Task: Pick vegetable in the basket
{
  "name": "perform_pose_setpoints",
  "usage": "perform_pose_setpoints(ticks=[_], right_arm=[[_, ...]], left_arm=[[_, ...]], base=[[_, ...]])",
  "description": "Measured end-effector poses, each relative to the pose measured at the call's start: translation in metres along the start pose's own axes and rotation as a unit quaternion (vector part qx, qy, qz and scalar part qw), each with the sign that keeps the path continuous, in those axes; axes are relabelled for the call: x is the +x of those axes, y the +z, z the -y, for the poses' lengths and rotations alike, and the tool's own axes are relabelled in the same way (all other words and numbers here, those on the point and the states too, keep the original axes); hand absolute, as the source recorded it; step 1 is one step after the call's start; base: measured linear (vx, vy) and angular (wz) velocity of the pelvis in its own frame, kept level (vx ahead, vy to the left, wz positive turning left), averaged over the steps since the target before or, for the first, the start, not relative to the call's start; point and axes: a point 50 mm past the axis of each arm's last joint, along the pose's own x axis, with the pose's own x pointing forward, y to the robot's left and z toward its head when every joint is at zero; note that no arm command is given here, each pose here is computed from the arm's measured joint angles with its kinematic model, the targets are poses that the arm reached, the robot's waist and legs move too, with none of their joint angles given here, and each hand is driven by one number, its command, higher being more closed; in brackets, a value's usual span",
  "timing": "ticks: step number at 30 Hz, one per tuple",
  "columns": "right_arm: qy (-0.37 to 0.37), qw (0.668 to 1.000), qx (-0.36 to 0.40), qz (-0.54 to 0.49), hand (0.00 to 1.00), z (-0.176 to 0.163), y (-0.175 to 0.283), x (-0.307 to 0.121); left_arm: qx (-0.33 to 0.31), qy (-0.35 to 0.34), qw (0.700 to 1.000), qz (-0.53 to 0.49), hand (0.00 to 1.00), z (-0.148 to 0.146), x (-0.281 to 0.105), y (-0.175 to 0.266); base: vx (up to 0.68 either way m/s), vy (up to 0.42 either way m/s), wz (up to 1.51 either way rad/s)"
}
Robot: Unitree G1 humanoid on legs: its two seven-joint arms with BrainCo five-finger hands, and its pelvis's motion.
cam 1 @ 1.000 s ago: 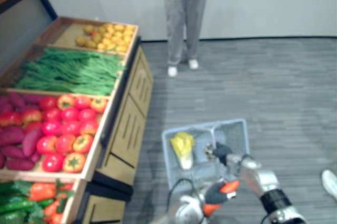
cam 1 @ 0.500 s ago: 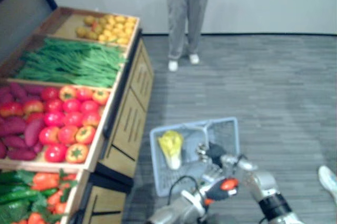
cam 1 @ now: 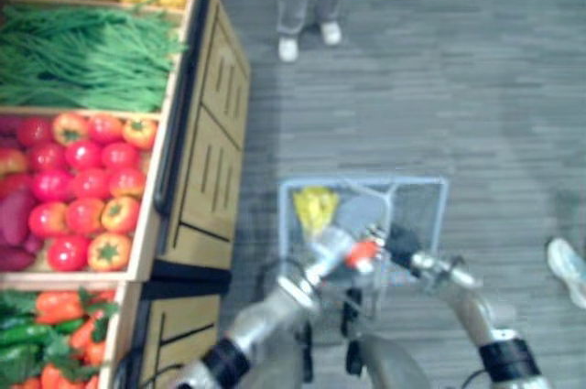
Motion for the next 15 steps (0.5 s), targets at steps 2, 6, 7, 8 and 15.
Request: perform_pose_setpoints(ticks=[2,6,7,8,15], right_arm=[[0.015,0.999,0.016,-0.025,1.0,-0.004,-0.014,-0.003],[0.061,0.997,0.016,-0.04,1.0,-0.019,-0.017,0.011],[0.071,0.996,0.02,-0.045,1.0,-0.023,-0.02,0.013],[0.083,0.995,0.023,-0.047,1.0,-0.027,-0.023,0.016],[0.108,0.993,0.025,-0.047,1.0,-0.04,-0.029,0.029]], left_arm=[[0.024,0.077,0.997,-0.004,1.0,-0.03,0.036,-0.011],[0.012,0.117,0.992,0.041,1.0,-0.04,0.061,0.01],[-0.001,0.116,0.992,0.046,1.0,-0.036,0.065,0.018],[-0.012,0.113,0.992,0.052,1.0,-0.033,0.067,0.024],[-0.061,0.106,0.991,0.059,1.0,-0.034,0.077,0.036]], base=[[0.04,0.135,0.1],[0.04,0.167,0.12],[0.07,0.177,0.1],[0.1,0.238,0.07],[0.04,0.149,0.08]])
